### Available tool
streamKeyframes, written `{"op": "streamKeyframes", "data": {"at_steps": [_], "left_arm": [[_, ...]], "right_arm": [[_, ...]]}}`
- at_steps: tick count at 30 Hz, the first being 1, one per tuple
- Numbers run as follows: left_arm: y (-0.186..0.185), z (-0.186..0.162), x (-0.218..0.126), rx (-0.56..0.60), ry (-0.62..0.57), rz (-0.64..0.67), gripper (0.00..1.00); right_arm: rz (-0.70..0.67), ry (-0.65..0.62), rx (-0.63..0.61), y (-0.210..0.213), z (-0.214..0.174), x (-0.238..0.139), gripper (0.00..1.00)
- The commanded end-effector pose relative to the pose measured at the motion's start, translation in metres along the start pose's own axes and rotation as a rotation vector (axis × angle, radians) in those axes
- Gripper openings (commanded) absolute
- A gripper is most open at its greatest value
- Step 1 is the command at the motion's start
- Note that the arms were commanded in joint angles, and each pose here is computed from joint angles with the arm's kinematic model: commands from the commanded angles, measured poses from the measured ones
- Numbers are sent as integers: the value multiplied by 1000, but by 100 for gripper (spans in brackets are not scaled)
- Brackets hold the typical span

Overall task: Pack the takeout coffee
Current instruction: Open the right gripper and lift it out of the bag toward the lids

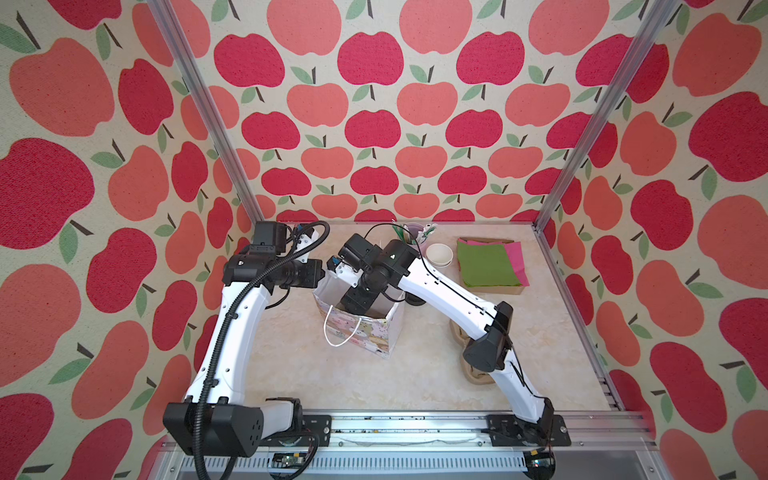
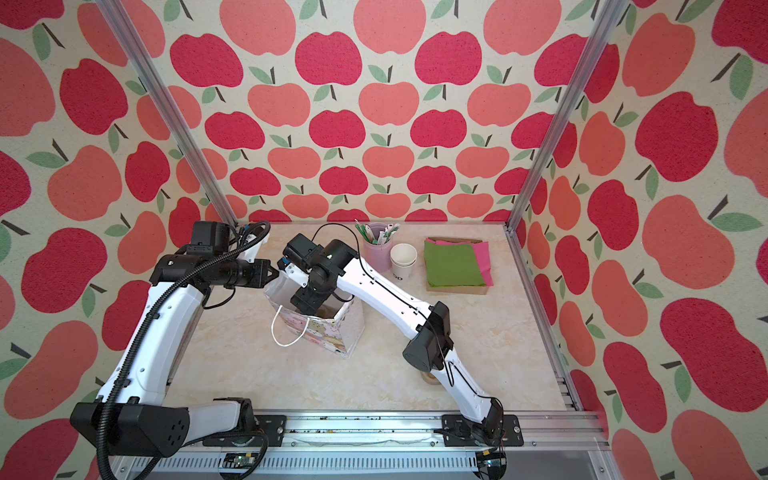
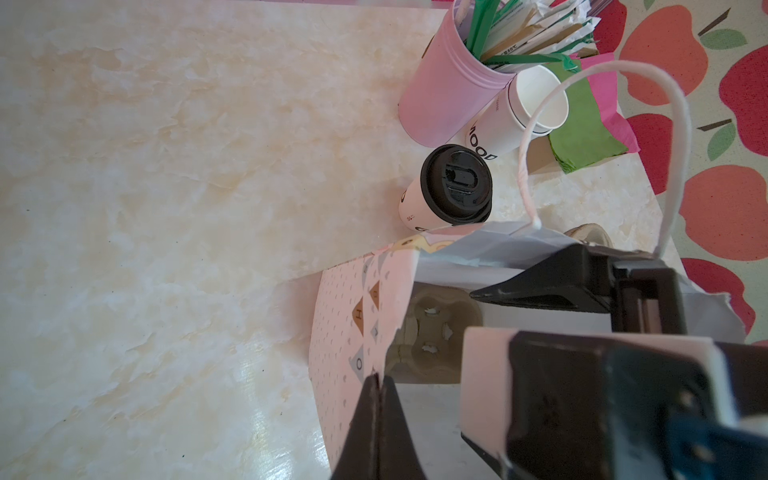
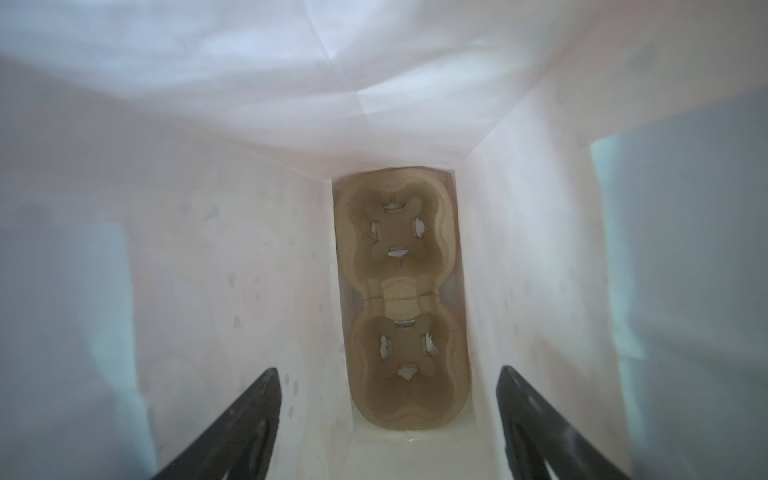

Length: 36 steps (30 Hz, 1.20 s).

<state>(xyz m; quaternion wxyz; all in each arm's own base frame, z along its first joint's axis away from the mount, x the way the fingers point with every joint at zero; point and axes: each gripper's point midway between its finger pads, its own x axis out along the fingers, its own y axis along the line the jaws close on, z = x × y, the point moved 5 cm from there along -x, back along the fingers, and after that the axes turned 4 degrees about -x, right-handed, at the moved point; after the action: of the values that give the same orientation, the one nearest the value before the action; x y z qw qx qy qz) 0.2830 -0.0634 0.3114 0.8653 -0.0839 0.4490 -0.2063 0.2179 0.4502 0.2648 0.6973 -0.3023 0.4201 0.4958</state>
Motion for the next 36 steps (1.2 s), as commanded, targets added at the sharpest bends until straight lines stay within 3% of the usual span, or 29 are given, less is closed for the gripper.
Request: {"op": "streamKeyframes", "data": {"at_steps": [1,13,24,30,36], "left_arm": [[-1,-5,-4,21,4,8,0],[0,-5,-3,24,3,12,0],[4,-6,-10,8,2,66,0],[17,-12,-19,-41,2,142,0],[28,-17,-29,-112,-28,189,0]], "right_arm": [[-35,-165,-19,3,19,-55,85],[-105,-348,-49,0,32,-121,93],[-305,-536,-51,-17,22,-195,98],[-365,-605,37,-38,-4,-217,99],[-401,-542,185,-76,-40,-203,99]]}}
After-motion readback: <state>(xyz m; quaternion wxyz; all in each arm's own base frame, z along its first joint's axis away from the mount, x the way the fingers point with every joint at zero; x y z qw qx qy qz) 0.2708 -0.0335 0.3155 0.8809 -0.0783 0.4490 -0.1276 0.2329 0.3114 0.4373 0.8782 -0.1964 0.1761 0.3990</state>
